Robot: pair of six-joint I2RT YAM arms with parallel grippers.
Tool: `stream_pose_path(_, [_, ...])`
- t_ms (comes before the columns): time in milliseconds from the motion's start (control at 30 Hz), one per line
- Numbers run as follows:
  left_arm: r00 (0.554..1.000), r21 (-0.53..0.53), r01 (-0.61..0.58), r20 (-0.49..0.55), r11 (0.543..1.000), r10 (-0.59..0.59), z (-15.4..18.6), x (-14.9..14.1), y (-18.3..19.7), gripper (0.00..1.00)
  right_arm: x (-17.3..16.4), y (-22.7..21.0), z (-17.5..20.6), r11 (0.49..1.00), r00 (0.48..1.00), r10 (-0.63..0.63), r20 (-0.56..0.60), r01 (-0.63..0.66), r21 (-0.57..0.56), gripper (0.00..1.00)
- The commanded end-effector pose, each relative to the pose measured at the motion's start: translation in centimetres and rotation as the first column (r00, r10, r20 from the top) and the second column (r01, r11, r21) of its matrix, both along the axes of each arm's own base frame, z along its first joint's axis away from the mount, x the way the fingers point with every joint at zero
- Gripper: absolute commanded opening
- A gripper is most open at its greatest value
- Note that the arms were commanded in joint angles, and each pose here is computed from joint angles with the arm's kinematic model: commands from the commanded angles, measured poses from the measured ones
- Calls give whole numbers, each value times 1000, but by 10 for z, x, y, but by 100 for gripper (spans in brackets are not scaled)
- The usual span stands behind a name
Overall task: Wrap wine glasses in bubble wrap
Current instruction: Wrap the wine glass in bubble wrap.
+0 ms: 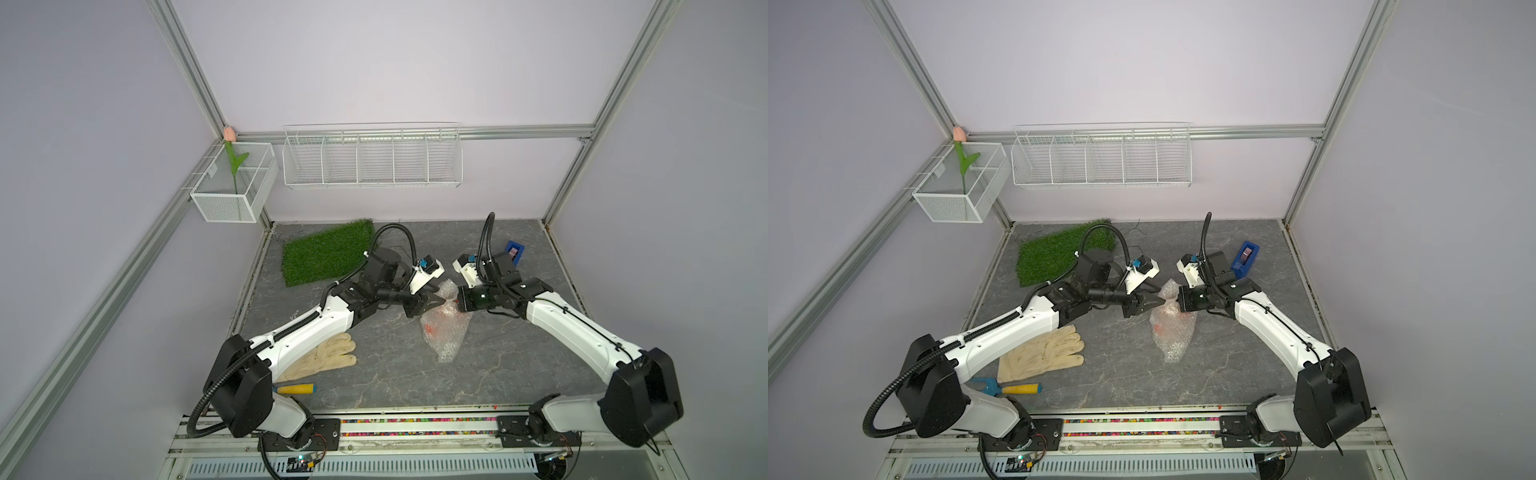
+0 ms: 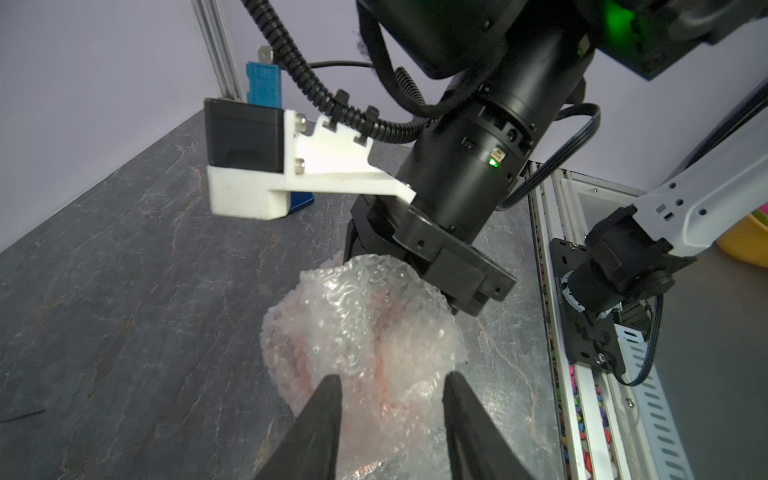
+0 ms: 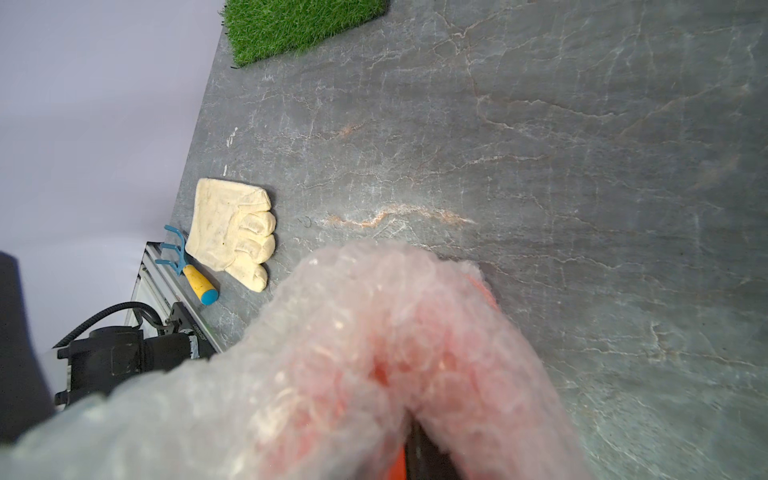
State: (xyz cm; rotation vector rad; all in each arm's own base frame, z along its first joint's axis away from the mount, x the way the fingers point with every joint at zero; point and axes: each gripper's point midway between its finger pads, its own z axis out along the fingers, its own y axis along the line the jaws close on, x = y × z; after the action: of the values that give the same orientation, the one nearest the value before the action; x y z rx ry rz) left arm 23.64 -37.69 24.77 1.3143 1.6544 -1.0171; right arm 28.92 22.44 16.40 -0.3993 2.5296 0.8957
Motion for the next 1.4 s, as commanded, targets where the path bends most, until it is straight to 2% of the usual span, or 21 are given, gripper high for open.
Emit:
stream_pose_path(0, [997, -32, 52, -57, 998, -54, 8, -3, -11, 38, -1, 5, -3, 1000, 1000, 5, -29, -4, 16, 17])
stream_pose_path(133, [983, 10, 94, -157, 996, -91, -9, -3, -21, 31, -3, 7, 13, 998, 1000, 21, -5, -21, 60, 20])
stream_pose_path(267, [978, 54, 113, -183, 992, -101, -22, -6, -24, 29, -9, -2, 38, 992, 1000, 15, 24, -18, 124, 27])
stream_pose_path(433, [972, 148, 133, -215, 980, -100, -42, -11, -23, 29, -17, -32, 71, 988, 995, -55, 83, 42, 147, 35])
stream_pose_path(600, [965, 242, 155, -247, 958, -93, -62, -14, -21, 28, -20, -62, 81, 981, 984, -147, 104, 131, 145, 37])
stream_pose_path(833, [964, 272, 172, -242, 947, -106, -71, -14, -22, 27, -9, -38, 98, 957, 990, -113, 90, 84, 277, 37])
stream_pose_path(1000, [945, 274, 238, -286, 932, -157, -82, -22, -23, 27, -13, -15, 89, 965, 995, -54, 84, 31, 262, 37])
stream_pose_path(1167, [937, 239, 255, -299, 937, -179, -85, -24, -27, 27, -9, -7, 62, 970, 997, -56, 46, 43, 240, 36])
stream_pose_path(1367, [936, 205, 256, -299, 945, -188, -69, -24, -25, 29, -5, 0, 27, 984, 999, -41, -16, 43, 175, 31])
